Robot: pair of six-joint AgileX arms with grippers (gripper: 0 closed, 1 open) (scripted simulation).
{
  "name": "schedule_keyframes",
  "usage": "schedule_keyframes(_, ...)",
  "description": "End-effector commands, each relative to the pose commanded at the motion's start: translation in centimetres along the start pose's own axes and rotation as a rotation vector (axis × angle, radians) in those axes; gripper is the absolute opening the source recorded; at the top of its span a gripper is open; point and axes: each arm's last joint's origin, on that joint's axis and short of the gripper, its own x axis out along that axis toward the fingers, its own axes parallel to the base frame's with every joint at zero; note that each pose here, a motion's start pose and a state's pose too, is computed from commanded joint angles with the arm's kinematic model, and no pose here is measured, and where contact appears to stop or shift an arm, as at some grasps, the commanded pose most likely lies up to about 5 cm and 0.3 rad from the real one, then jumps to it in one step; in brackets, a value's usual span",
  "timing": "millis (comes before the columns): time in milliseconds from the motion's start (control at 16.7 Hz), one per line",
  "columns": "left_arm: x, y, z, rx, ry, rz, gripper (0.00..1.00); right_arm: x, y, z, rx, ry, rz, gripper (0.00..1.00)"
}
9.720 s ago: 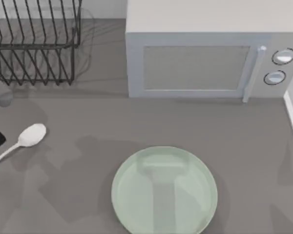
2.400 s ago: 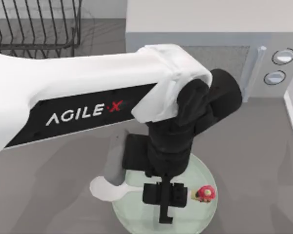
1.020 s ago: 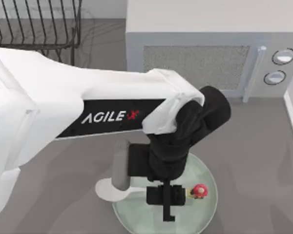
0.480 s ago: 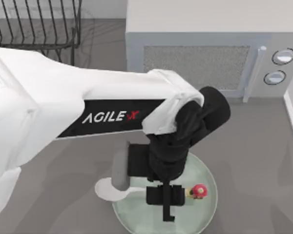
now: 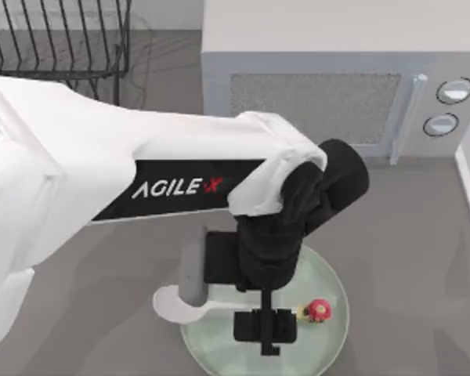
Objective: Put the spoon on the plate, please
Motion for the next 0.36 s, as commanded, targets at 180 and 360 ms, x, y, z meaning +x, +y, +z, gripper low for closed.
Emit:
schedule_keyframes(180,0.00,0.00,0.00,0.000,0.000,0.000,1.00,0.00,0.00,0.00,0.000,0.000,0.000,1.00)
schedule_keyframes(360,0.00,0.00,0.00,0.000,0.000,0.000,1.00,0.00,0.00,0.00,0.000,0.000,0.000,1.00)
